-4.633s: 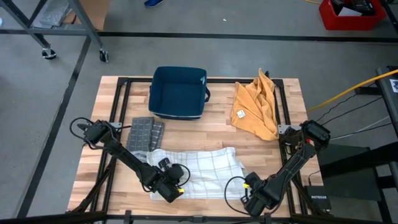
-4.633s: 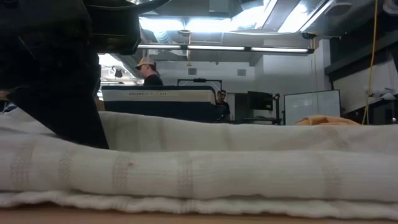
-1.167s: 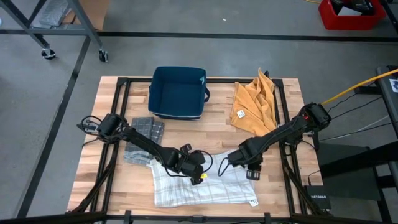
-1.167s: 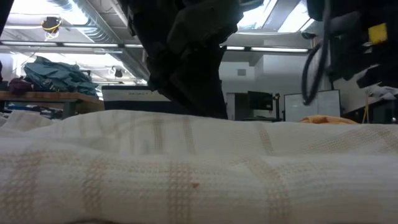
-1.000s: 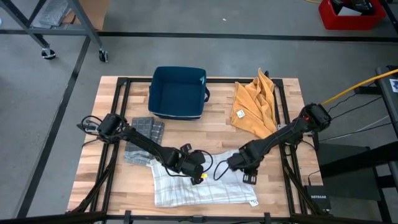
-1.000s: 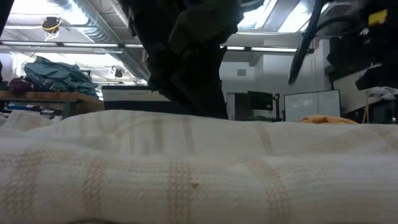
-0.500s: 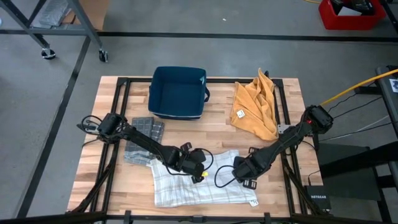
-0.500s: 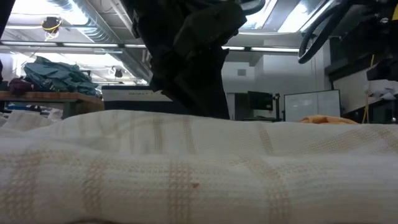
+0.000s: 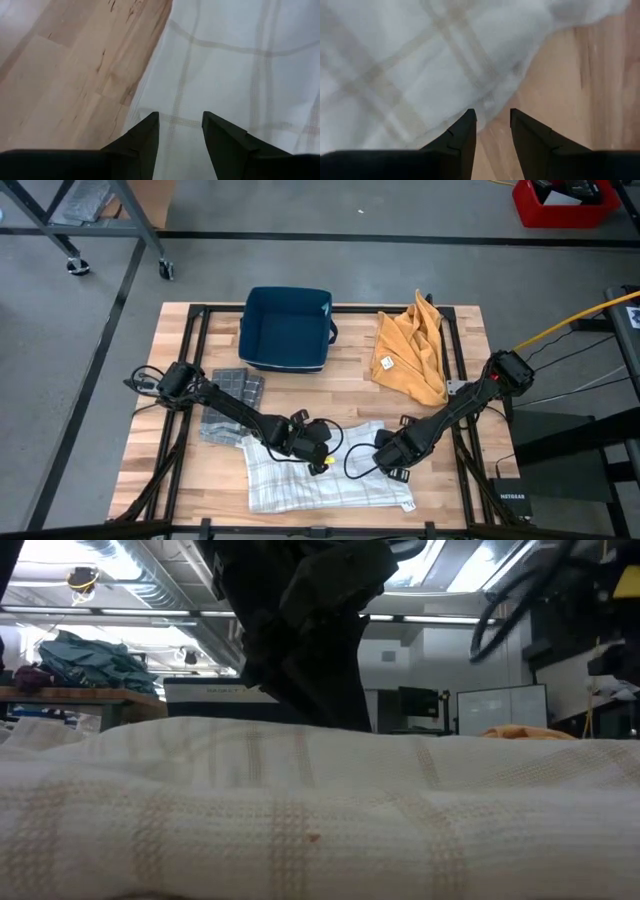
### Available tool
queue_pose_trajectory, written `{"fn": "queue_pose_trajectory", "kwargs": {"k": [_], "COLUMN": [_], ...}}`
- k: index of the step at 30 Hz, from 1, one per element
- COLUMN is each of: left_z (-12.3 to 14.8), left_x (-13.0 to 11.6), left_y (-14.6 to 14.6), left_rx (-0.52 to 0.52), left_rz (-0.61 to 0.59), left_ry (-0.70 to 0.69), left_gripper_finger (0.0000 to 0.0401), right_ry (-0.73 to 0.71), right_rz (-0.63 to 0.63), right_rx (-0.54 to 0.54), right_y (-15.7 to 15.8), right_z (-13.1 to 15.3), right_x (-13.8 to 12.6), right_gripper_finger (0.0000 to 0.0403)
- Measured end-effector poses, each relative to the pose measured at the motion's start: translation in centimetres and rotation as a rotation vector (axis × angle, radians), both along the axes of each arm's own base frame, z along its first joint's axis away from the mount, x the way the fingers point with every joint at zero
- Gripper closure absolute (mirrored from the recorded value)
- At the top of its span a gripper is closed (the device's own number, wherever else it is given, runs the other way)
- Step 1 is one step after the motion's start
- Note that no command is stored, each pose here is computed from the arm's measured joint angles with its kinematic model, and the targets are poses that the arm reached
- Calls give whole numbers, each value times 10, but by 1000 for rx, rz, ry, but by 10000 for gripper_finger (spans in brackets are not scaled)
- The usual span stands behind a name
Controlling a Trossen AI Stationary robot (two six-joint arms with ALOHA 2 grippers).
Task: Fold towel
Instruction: Fold the white patterned towel
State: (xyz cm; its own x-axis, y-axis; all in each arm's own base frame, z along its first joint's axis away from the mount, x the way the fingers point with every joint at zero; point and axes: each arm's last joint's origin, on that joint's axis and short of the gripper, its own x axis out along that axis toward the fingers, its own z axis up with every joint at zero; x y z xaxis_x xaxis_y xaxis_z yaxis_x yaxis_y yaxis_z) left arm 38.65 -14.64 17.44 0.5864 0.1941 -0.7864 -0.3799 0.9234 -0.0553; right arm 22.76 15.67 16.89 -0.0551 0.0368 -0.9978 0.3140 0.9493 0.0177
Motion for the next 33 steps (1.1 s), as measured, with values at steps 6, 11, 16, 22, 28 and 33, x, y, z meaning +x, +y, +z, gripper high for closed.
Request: {"fn": "queue_pose_trajectory", "kwargs": {"k": [6,11,16,22,28,33], "left_z": [0,-1,-15,-30,-36,-36], "left_x": [0,0,2,4,5,5], "left_y": [-1,-1,-3,-4,-5,-5], "left_rx": [-10,-11,-26,-20,-23,-23], "left_rz": [9,13,25,24,20,19], "left_ry": [-4,-2,25,63,76,79], "left_gripper_finger": [258,258,258,258,258,258], "right_ry": [36,12,-8,-45,-73,-90], "right_rz": [-26,-25,-25,-24,-24,-22], "right_rx": [14,14,18,3,-24,-104], "right_y": [-3,-2,-2,-1,-2,-5], "right_z": [-10,-11,-11,-11,-11,-11], "right_x": [-6,-4,-3,0,1,0], "right_gripper_finger": [279,279,279,279,279,279]}}
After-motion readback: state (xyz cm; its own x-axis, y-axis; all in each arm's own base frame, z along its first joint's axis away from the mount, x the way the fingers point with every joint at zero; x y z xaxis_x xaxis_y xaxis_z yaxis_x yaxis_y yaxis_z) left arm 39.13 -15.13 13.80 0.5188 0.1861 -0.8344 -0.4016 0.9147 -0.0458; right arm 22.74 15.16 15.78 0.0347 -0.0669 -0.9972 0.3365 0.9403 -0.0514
